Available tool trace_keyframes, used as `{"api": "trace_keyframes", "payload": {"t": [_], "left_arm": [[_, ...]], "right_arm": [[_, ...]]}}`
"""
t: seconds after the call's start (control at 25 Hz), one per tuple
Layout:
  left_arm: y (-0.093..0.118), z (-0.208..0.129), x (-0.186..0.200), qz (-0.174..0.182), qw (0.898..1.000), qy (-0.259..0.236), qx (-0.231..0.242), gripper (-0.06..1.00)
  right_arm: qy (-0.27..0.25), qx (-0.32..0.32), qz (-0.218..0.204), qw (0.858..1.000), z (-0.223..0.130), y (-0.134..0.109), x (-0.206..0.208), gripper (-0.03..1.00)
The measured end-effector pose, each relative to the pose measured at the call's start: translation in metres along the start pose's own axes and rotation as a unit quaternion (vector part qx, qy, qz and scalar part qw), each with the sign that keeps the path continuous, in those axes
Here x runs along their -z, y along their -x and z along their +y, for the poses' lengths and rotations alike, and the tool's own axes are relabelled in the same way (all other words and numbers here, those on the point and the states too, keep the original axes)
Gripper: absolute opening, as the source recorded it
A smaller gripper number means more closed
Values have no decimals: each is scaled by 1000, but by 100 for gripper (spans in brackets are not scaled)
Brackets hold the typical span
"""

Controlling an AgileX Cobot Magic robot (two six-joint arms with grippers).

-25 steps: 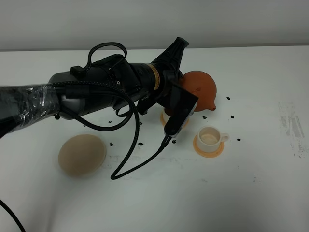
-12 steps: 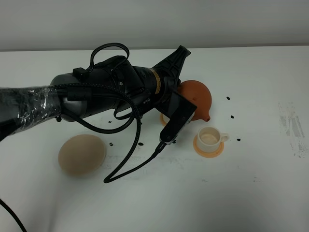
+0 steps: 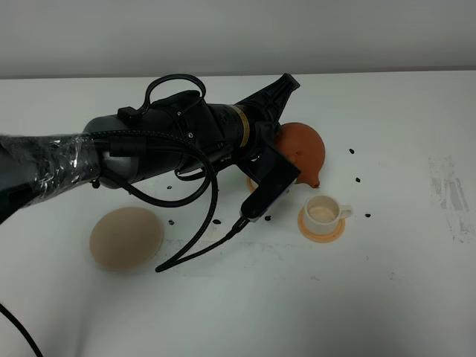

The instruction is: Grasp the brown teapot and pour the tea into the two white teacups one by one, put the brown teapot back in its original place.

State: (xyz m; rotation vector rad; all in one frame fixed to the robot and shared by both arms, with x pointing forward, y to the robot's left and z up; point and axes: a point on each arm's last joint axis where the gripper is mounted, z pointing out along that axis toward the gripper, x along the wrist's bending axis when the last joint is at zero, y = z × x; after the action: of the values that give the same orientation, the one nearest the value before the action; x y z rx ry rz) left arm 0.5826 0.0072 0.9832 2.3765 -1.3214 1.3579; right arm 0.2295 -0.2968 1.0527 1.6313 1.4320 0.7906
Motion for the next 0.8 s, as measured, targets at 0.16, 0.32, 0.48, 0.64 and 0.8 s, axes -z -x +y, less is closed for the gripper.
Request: {"api": "trace_keyframes", "payload": {"t": [0.16,0.32,0.48,0.64,0.8], "left_arm": [[0,0,0,3,1000,-2,-19,8],[2,1,-4,2,999,-1,-33,8],[6,4,-10,1,999,3,-41,8],[6,4,-11,6,999,5,-45,8],[7,6,-14,11,999,9,-52,8]], "right_arm": [[0,0,0,1000,0,0,0,47],[0,0,0,1000,0,0,0,47],[0,0,0,1000,0,0,0,47],[0,0,0,1000,0,0,0,47],[0,0,0,1000,0,0,0,47]]}}
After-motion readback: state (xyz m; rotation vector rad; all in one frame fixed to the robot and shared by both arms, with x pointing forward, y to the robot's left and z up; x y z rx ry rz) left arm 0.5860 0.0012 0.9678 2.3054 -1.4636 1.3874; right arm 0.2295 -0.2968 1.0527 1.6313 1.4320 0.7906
